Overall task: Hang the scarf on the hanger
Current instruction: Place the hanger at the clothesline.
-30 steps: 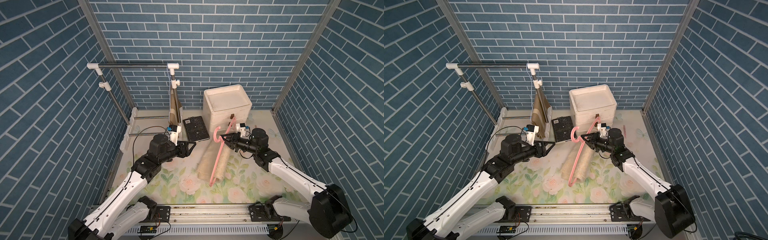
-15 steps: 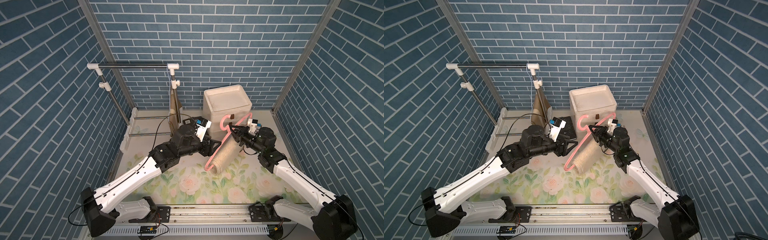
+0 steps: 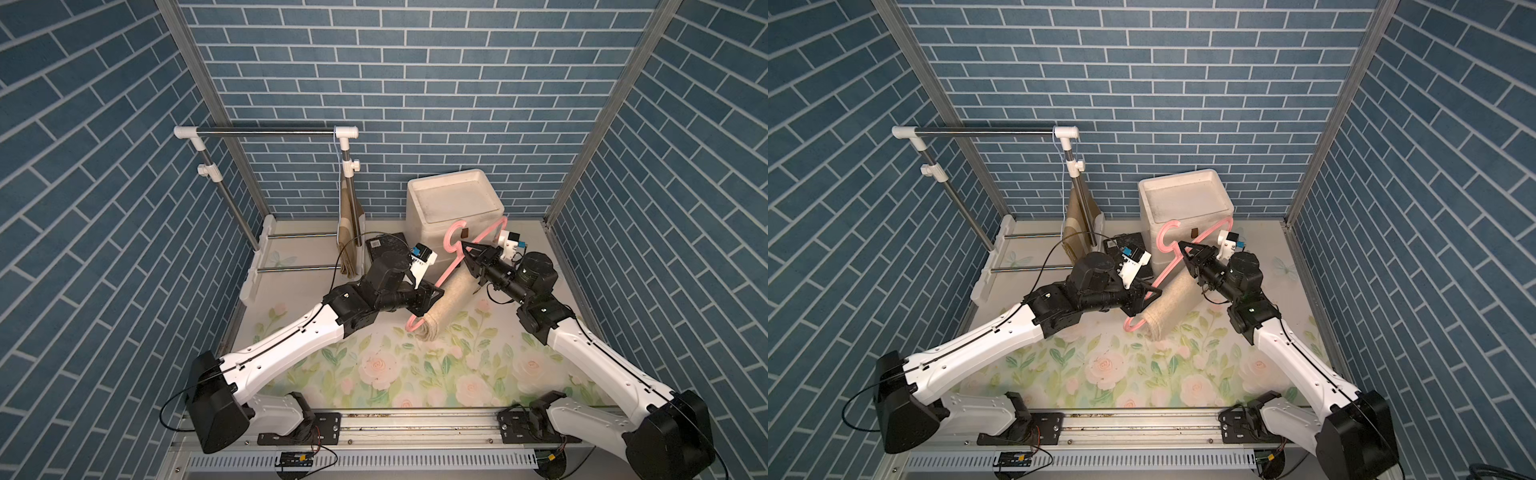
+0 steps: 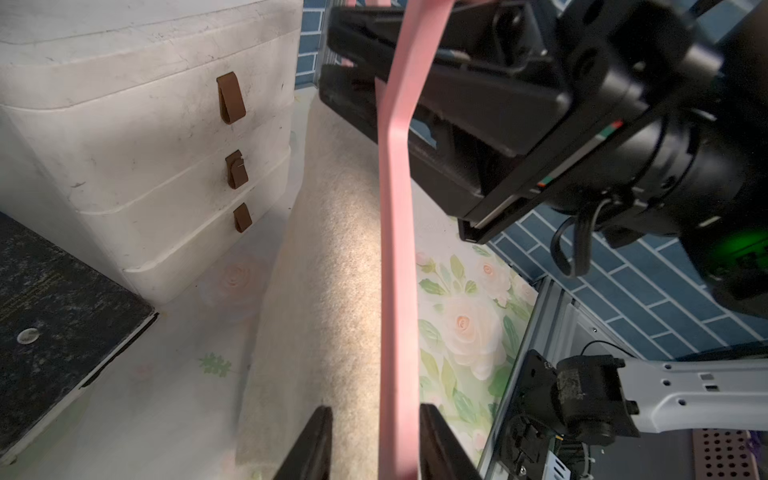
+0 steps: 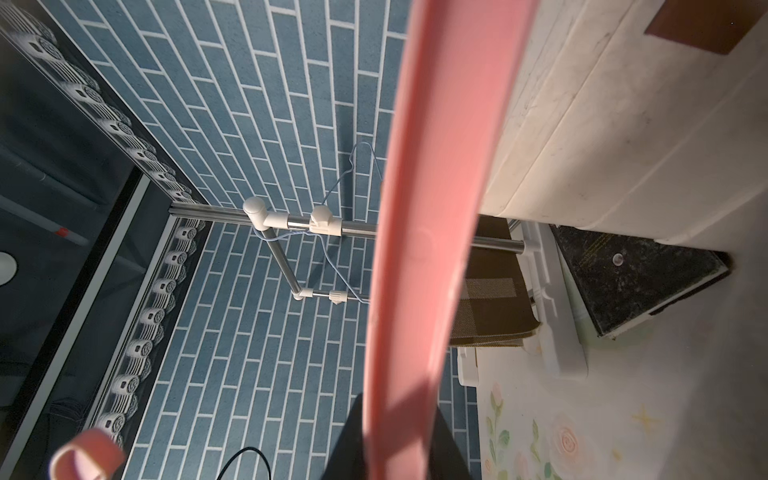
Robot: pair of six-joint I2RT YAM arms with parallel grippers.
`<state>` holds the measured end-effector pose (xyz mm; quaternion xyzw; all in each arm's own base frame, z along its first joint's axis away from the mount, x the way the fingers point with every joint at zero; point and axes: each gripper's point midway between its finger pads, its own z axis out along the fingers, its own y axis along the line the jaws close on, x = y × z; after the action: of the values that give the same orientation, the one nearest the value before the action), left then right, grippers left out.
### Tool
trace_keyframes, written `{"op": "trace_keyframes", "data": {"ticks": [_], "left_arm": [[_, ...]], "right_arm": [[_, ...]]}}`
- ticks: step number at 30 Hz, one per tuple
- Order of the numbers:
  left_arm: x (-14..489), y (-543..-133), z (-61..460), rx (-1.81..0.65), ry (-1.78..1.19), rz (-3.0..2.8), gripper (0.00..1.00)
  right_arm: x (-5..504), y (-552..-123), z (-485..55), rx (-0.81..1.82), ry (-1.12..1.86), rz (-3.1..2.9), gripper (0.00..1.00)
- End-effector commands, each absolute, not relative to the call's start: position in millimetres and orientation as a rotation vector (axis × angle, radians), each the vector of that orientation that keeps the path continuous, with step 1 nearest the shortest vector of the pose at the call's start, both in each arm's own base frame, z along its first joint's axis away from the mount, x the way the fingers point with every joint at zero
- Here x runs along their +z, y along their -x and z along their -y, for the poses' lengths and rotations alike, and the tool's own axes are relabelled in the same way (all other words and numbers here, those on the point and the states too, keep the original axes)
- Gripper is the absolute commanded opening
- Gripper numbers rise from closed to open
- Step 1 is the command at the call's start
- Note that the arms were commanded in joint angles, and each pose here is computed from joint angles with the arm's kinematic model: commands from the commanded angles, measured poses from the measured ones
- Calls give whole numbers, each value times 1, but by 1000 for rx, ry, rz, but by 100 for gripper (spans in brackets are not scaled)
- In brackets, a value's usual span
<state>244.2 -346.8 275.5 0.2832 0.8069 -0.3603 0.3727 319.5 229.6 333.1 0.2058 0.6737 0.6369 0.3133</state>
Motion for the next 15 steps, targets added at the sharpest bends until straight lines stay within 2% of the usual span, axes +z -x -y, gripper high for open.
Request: {"op": "trace_keyframes", "data": {"ticks": [1, 3, 6, 9, 15], "left_arm": [[280, -244, 349, -908, -752, -2043, 20], [286, -246, 346, -885, -739, -2031, 10], [297, -248, 336, -850, -718, -2003, 2], [308, -245, 325, -813, -712, -1985, 0], [319, -237, 290, -677, -719, -1980, 0]], "right_arm": [[386, -313, -228, 1766, -436, -1616, 0], [384, -313, -229, 1760, -426, -1620, 0], [383, -314, -230, 1728, -390, -1628, 0], [387, -314, -230, 1658, -319, -1634, 2], [399, -306, -234, 1522, -89, -1615, 33]]}}
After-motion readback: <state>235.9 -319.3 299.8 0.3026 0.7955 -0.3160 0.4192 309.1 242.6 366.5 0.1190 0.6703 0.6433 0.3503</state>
